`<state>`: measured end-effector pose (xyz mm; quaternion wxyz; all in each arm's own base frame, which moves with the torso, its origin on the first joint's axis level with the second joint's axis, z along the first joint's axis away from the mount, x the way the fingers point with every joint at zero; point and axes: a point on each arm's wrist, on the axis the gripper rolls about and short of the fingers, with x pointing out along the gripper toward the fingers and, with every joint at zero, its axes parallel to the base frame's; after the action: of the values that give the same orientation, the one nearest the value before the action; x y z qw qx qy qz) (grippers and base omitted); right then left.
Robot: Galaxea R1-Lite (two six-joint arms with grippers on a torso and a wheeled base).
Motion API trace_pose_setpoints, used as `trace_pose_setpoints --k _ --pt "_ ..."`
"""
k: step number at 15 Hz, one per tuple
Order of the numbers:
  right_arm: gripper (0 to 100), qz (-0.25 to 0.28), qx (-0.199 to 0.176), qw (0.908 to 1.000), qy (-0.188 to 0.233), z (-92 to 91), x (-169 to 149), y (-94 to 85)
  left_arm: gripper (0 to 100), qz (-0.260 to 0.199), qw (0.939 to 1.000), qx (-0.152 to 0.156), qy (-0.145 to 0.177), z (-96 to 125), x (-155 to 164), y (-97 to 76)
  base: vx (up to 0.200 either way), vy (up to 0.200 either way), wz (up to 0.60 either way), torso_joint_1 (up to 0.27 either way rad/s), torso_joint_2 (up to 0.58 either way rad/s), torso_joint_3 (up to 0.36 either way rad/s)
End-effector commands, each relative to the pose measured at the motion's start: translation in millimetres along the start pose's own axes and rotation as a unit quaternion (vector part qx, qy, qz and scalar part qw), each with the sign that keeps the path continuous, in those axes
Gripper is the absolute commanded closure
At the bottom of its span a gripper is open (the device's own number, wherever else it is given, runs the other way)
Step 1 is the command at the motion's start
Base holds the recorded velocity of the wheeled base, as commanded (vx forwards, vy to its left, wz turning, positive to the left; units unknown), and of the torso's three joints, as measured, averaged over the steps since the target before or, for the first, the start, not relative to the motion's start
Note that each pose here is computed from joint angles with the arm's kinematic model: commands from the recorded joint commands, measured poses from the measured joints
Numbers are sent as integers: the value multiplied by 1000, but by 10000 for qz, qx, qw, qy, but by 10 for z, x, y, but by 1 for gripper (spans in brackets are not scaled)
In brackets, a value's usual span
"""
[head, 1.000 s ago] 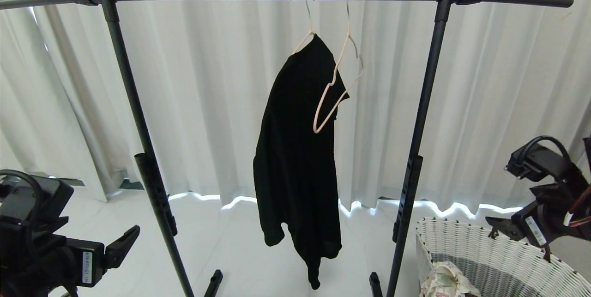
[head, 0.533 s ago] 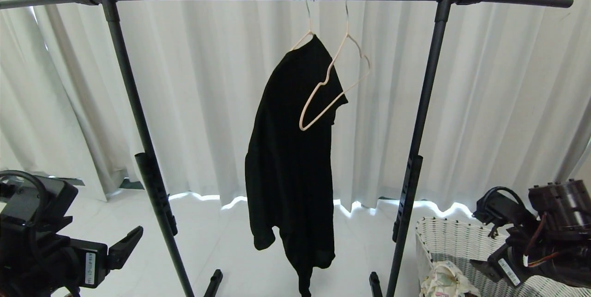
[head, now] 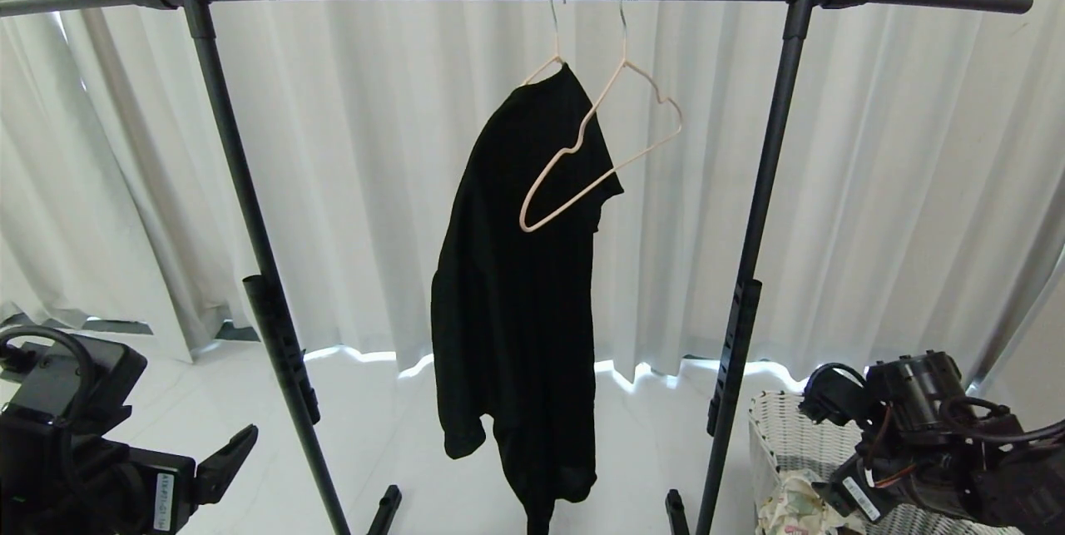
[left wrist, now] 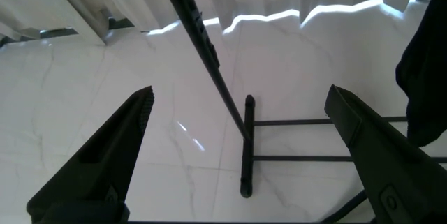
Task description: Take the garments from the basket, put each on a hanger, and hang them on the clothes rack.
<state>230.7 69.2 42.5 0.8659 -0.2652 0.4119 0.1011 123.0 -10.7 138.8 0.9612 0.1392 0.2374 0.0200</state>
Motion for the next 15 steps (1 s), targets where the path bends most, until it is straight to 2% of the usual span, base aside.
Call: trace_pose_setpoints --k 1,6,8,13,15 --pt "0 84 -104 9995 275 -60 208 92 0 -7 10000 9 30 -21 -3 -5 0 0 0 0 0 0" --pt "0 37 -59 9997 242 -67 326 107 0 -85 9999 62 36 -23 1 -28 0 0 0 0 0 0" --pt "0 111 -69 9999 100 -76 233 112 0 -88 9999 57 51 -32 1 -30 0 0 0 0 0 0" --pt "0 400 -317 9987 -21 -69 163 251 0 -120 9999 83 40 -37 -6 -39 0 0 0 0 0 0" --pt "0 376 -328 9988 13 -37 239 275 0 -109 9999 74 20 -23 -3 -35 0 0 0 0 0 0"
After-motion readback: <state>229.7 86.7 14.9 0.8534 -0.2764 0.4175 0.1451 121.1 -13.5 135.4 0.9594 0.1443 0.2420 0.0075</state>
